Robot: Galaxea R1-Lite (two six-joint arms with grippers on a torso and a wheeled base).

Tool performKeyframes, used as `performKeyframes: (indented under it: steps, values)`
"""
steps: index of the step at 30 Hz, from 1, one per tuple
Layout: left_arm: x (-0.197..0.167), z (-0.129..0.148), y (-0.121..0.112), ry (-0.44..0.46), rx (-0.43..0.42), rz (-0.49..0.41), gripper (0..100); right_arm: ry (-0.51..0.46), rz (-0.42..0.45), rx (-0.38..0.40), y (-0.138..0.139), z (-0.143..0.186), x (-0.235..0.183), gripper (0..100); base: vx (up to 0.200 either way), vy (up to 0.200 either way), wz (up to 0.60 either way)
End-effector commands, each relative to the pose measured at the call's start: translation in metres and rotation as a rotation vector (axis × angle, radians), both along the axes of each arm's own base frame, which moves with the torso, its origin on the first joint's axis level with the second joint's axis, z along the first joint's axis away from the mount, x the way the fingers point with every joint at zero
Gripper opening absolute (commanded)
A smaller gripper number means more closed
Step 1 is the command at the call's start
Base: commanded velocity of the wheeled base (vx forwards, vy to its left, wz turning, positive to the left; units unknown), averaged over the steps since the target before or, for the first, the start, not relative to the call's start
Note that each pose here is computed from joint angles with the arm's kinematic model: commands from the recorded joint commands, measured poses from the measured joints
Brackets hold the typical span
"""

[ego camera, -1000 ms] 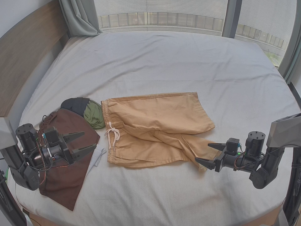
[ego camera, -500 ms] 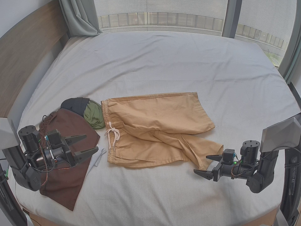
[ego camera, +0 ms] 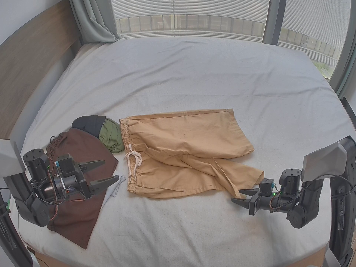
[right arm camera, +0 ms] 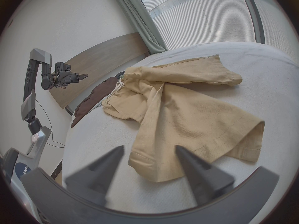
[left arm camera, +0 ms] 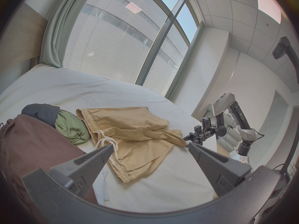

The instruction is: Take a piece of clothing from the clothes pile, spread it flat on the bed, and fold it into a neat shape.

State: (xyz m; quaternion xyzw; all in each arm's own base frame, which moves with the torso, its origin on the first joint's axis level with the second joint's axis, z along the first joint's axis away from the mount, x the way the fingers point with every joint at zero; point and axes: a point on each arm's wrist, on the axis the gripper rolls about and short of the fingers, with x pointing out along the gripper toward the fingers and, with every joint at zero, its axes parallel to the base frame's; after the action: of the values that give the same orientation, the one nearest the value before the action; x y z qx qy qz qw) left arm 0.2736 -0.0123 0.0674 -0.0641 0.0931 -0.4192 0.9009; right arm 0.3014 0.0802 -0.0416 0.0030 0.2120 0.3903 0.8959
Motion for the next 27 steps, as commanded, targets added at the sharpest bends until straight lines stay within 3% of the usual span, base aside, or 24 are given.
performKeyframes:
  steps: [1,17,27]
  values:
    - [0.000,0.000,0.000,0.002,0.000,0.000,100,0.006,-0.007,-0.001,-0.002,-0.003,0.001,0,0.000,0.000,0.00]
    - [0.001,0.000,0.000,-0.002,-0.002,-0.002,100,-0.116,0.039,0.028,0.008,0.051,-0.015,0,0.000,0.000,0.00]
    - [0.002,0.000,-0.001,0.001,-0.003,-0.003,100,-0.238,-0.050,0.065,-0.007,0.072,0.015,0,0.000,0.000,0.00]
